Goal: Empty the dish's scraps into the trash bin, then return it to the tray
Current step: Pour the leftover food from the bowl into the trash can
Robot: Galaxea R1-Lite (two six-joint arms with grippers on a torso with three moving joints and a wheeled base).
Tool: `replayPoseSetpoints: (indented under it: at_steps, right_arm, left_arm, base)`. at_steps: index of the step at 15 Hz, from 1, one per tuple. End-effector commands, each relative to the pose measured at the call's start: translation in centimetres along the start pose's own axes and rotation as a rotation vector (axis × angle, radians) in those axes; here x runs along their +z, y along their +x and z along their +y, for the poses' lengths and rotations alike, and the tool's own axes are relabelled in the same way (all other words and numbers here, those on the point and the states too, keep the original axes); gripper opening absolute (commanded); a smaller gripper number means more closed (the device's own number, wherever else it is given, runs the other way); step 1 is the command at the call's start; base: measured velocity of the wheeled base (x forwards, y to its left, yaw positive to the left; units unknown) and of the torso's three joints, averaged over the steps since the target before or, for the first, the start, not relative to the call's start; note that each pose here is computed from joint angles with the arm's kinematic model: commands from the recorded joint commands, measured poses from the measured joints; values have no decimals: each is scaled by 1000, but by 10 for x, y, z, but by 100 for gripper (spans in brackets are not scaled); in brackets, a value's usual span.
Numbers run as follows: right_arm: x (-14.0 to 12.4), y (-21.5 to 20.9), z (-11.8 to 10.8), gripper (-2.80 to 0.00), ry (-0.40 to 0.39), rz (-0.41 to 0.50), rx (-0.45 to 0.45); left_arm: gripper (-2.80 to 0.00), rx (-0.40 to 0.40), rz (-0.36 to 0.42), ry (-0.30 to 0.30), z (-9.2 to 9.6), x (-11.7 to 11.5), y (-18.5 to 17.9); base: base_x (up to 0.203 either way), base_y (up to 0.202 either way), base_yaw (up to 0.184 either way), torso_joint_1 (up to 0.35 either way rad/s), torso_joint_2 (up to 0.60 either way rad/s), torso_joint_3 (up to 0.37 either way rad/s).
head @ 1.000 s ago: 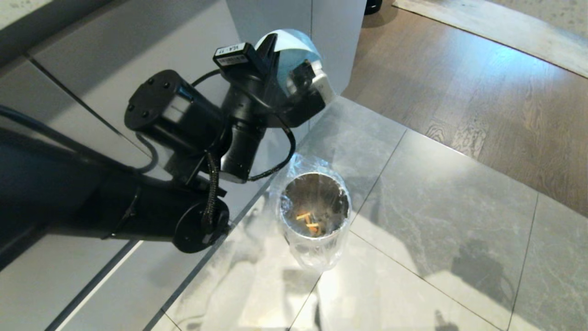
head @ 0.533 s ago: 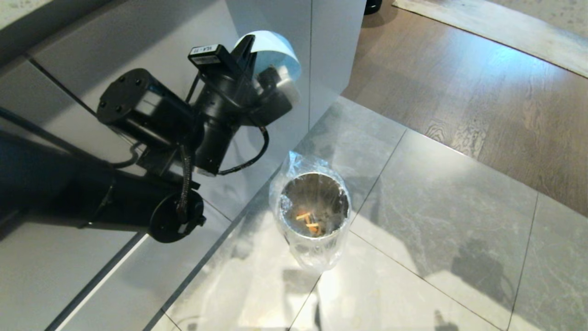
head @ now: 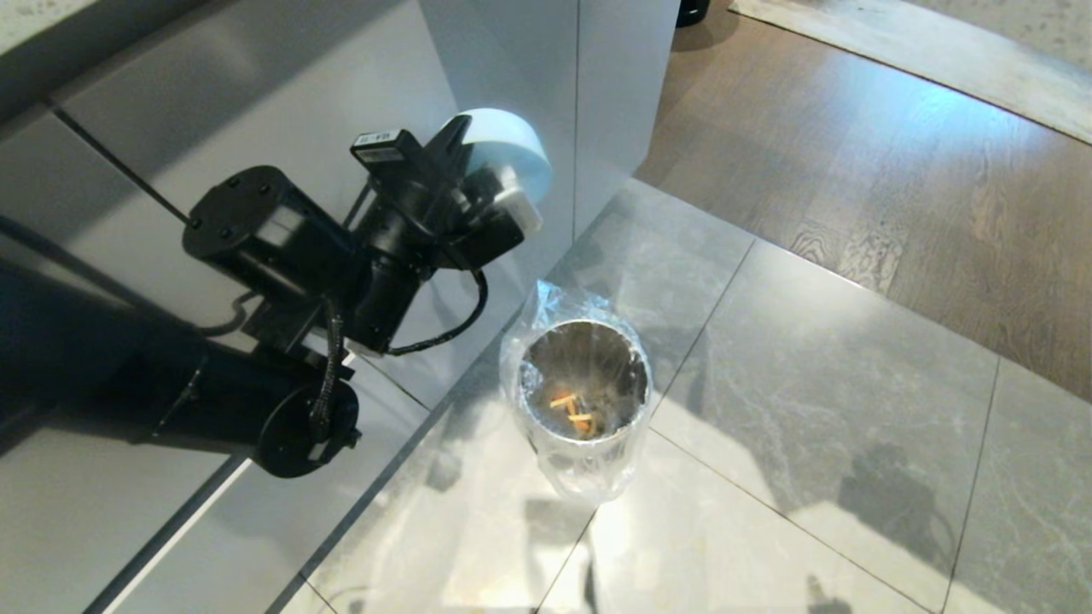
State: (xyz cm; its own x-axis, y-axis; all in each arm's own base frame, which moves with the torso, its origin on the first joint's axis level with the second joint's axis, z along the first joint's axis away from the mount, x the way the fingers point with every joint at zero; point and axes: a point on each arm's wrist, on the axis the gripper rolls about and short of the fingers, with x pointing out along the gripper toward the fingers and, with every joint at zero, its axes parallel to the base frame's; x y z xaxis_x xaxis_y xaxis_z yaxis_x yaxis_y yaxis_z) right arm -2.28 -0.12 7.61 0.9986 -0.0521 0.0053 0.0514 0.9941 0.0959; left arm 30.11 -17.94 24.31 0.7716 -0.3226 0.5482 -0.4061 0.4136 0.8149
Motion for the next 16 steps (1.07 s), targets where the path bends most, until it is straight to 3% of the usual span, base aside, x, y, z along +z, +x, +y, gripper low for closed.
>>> replayPoseSetpoints:
  at_steps: [1, 2, 4, 5, 7, 9, 10, 11, 16]
  right_arm:
    - [0, 0, 0, -280, -1, -1, 0]
    - [0, 0, 0, -280, 1, -1, 0]
    - [0, 0, 0, -280, 1, -1, 0]
    - [0, 0, 0, -280, 1, -1, 0]
    - [0, 0, 0, -280, 1, -1, 0]
    - [0, 0, 0, -280, 0, -1, 0]
    - [0, 0, 0, -280, 1, -1, 0]
    - [0, 0, 0, -280, 1, 0, 0]
    - [0, 0, 0, -280, -1, -1, 0]
  left_arm:
    - [-280, 41, 0, 29, 4, -1, -1]
    - [-280, 45, 2, 72, 6, -1, -2]
    - [-280, 56, -1, 217, 11, 0, -2]
    - [-280, 53, -20, 248, 14, 3, -6]
    - [-280, 58, -10, 176, 16, 2, -5]
    - [-280, 45, 20, -5, 13, -6, -7]
    - [-280, 16, 40, -47, 8, -13, -12]
    - [-280, -3, 53, -67, 5, -18, -16]
    - [-280, 0, 57, -49, 6, -22, -15]
  base:
    - [0, 0, 0, 0, 0, 0]
    - [0, 0, 0, 0, 0, 0]
    - [0, 0, 0, 0, 0, 0]
    - [0, 0, 0, 0, 0, 0]
    - [0, 0, 0, 0, 0, 0]
    - [0, 0, 0, 0, 0, 0]
    - [0, 0, 0, 0, 0, 0]
    - [0, 0, 0, 0, 0, 0]
    - [0, 0, 0, 0, 0, 0]
